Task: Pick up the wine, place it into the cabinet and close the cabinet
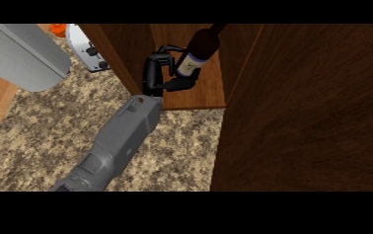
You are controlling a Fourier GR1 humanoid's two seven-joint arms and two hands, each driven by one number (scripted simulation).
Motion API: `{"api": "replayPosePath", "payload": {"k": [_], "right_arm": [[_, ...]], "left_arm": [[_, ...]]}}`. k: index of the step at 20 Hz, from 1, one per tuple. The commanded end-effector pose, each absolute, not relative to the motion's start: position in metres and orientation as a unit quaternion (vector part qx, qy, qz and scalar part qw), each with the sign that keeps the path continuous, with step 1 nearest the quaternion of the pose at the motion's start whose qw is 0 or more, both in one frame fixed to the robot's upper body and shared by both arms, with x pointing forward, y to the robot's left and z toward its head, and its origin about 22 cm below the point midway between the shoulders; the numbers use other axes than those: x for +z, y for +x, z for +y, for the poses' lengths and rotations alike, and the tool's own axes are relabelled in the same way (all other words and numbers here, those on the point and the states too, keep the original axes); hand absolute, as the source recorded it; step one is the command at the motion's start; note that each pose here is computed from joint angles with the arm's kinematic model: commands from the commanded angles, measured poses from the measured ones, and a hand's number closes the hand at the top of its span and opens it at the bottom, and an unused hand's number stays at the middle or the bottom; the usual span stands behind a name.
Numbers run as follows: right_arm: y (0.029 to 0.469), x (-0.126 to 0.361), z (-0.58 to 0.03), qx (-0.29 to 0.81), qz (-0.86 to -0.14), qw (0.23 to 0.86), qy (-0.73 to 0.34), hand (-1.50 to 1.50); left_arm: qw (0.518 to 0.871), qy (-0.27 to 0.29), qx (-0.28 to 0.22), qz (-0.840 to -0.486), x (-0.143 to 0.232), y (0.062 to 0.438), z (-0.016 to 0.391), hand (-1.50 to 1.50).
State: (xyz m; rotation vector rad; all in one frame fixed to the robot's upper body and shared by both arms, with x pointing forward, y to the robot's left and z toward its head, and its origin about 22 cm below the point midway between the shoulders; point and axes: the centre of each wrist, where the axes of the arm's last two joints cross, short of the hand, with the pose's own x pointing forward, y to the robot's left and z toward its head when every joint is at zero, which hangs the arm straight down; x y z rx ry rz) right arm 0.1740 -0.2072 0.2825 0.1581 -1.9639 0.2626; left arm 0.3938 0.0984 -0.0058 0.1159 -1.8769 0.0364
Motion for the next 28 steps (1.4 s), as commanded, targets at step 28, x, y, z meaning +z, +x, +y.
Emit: {"api": "replayPosePath", "payload": {"k": [28], "right_arm": [[0.173, 0.293, -0.194, 0.132, -0.84, 0.514, 0.111, -1.5]], "left_arm": [[0.617, 0.204, -0.003, -0.76, 0.012, 0.426, 0.126, 1.5]]}}
